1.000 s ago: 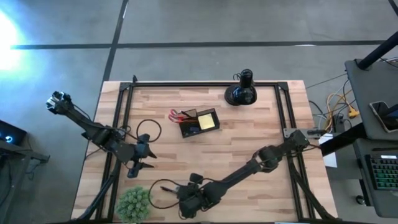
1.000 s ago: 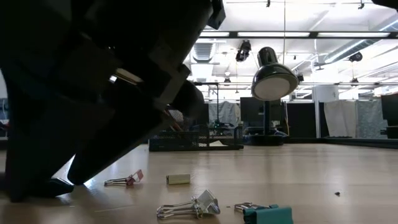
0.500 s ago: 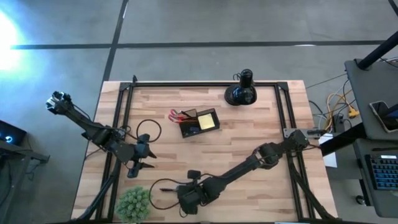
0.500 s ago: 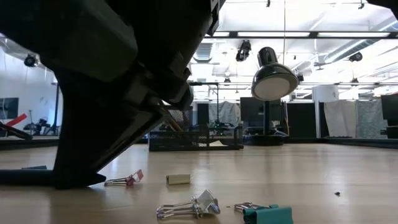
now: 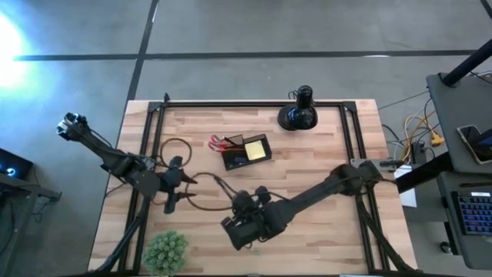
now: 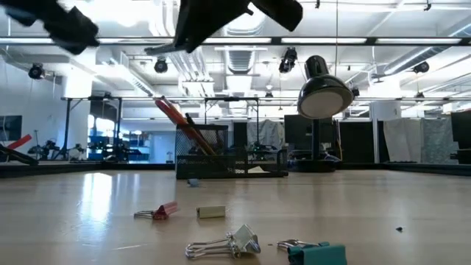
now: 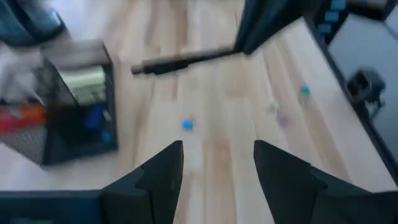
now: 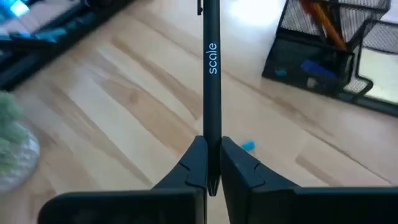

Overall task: Pick and place office supplies into organizer
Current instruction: Put the pen into the black organizer

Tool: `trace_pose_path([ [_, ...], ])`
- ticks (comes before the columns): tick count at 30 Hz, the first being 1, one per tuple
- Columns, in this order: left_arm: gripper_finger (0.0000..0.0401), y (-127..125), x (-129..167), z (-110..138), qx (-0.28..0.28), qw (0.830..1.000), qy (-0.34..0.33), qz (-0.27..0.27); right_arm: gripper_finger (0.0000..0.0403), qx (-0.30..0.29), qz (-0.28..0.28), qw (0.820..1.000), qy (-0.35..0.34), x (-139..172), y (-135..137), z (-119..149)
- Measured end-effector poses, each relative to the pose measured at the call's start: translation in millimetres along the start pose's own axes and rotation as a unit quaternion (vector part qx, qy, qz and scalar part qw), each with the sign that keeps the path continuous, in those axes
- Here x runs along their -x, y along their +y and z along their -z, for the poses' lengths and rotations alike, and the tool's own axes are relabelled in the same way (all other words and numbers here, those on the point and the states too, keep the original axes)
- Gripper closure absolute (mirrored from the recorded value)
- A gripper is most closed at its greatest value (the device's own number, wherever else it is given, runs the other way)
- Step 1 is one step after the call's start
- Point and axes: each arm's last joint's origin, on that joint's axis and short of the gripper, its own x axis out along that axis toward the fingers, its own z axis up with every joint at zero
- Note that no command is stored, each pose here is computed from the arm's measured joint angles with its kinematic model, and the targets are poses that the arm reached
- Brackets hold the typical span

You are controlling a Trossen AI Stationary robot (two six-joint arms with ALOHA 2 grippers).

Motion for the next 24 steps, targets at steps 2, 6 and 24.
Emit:
trace_pose_path([
  [2,0.0218,1.8,3.4,-5.5,-0.004,0.999,-0.035,-0.015,0.0389,0.004,-0.004,1.0,-0.004,3.7,-1.5,-6.0],
  [6,0.0218,7.8,11.2,-21.4,0.011,0.993,-0.115,-0.025,0.039,0.03,-0.011,0.999,-0.007,13.2,-5.7,-17.2],
  [24,0.0218,43.0,23.8,-50.0,0.173,0.959,-0.222,0.036,0.039,-0.012,-0.002,0.991,-0.132,47.8,-14.6,-54.4],
])
